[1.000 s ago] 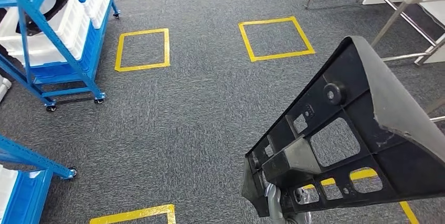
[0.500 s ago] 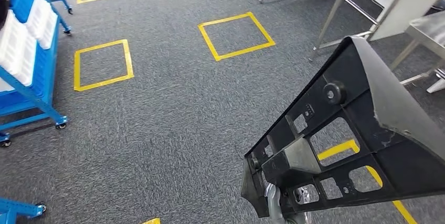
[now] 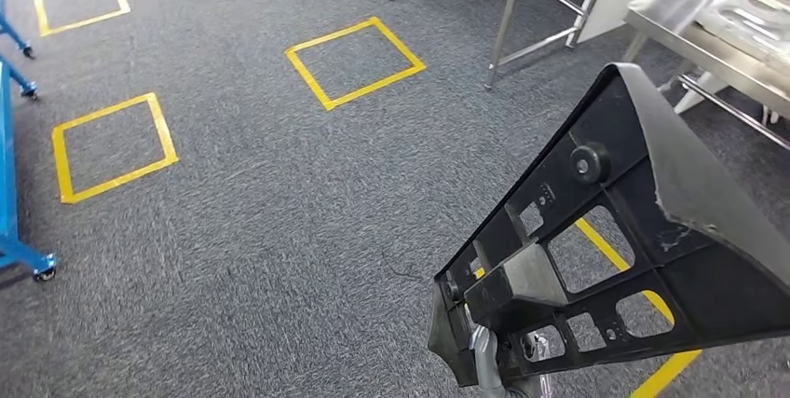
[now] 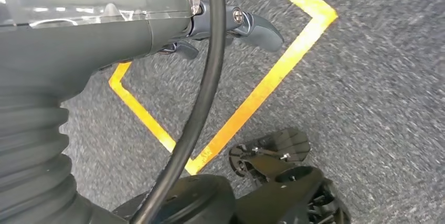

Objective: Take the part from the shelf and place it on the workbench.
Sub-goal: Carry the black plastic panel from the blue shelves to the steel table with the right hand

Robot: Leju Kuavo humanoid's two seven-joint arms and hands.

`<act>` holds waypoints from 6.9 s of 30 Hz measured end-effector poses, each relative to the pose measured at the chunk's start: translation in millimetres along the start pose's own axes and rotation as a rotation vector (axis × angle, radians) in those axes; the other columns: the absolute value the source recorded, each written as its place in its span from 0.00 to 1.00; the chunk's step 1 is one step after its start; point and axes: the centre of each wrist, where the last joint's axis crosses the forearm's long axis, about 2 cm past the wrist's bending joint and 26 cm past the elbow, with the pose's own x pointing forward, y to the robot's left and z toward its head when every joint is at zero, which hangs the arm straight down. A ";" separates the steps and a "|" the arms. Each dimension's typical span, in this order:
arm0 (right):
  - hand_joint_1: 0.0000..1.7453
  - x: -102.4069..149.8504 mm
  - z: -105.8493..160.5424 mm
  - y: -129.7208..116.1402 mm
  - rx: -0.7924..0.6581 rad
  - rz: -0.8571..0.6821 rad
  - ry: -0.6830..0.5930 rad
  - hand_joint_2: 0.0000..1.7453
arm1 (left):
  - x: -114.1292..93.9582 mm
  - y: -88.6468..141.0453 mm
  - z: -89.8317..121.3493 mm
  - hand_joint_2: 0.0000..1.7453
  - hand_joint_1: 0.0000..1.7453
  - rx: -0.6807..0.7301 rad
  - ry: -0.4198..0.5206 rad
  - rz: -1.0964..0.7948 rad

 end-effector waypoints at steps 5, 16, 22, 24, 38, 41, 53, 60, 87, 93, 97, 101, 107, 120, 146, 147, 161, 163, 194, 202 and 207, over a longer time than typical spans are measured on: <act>1.00 0.1 0.7 0.2 0.000 0.001 0.002 1.00 | 2.9 0.8 -1.2 1.00 0.00 0.001 -0.006 -0.004; 1.00 0.1 0.9 0.2 0.002 0.012 0.009 1.00 | -0.4 -0.9 0.4 1.00 0.00 -0.006 0.008 -0.006; 1.00 0.1 0.4 0.0 0.005 0.017 0.008 1.00 | -0.3 -2.8 0.9 1.00 0.00 -0.011 0.006 -0.007; 1.00 -0.2 0.6 -0.1 0.005 0.018 0.009 1.00 | -0.8 -2.9 1.1 1.00 0.00 -0.011 0.006 -0.009; 1.00 -0.9 0.7 0.4 0.005 0.014 0.009 1.00 | 3.0 -3.5 -0.1 1.00 0.00 -0.012 -0.006 -0.010; 1.00 -1.8 1.3 0.3 0.000 0.005 0.012 1.00 | 1.5 -3.5 0.5 1.00 0.00 -0.011 -0.004 -0.012; 1.00 -5.0 -0.4 -0.5 0.004 -0.019 0.005 1.00 | -0.7 2.7 -0.5 1.00 0.00 0.007 -0.006 -0.018; 1.00 -6.6 0.3 -0.7 0.004 -0.021 0.011 1.00 | -1.3 3.7 -0.5 1.00 0.00 0.008 -0.006 -0.022; 1.00 -6.3 2.6 -1.3 0.002 0.012 0.026 1.00 | -0.8 -3.3 1.3 1.00 0.00 -0.006 0.008 -0.010; 1.00 -6.4 1.2 -0.9 0.004 0.007 0.018 1.00 | 2.7 -3.1 0.0 1.00 0.00 -0.004 -0.009 -0.012; 1.00 -6.7 -0.1 -0.1 0.003 -0.005 0.008 1.00 | 5.6 -0.4 -1.7 1.00 0.00 0.003 -0.020 -0.012; 1.00 -7.8 -1.1 0.5 0.007 -0.014 0.007 1.00 | 2.6 0.0 -0.8 1.00 0.00 0.007 -0.014 -0.015; 1.00 -8.6 -1.3 0.7 0.008 -0.016 0.007 1.00 | 2.0 3.3 -1.5 1.00 0.00 0.019 -0.011 -0.013; 1.00 -10.7 -0.4 -0.1 0.009 0.021 0.024 1.00 | 1.7 6.6 -2.3 1.00 0.00 0.017 -0.012 -0.025; 1.00 -15.0 -0.8 3.7 0.027 0.098 0.059 1.00 | 1.2 11.3 -3.3 1.00 0.00 0.024 0.007 -0.031; 1.00 -15.2 -0.4 3.5 0.027 0.099 0.061 1.00 | 1.0 11.2 -3.3 1.00 0.00 0.023 0.007 -0.031; 1.00 -16.1 0.9 5.8 0.034 0.107 0.085 1.00 | 2.5 12.6 -4.1 1.00 0.00 0.021 0.006 -0.041; 1.00 -16.6 1.2 5.8 0.036 0.108 0.089 1.00 | 1.2 12.5 -3.7 1.00 0.00 0.021 0.008 -0.042; 1.00 -18.5 2.4 7.0 0.042 0.113 0.098 1.00 | -1.2 13.4 -3.0 1.00 0.00 0.024 0.017 -0.055; 1.00 -19.1 1.8 6.8 0.042 0.114 0.098 1.00 | -3.5 14.8 -2.5 1.00 0.00 0.027 0.025 -0.060; 1.00 -19.4 2.1 6.1 0.044 0.117 0.098 1.00 | -3.1 15.6 -2.9 1.00 0.00 0.029 0.025 -0.060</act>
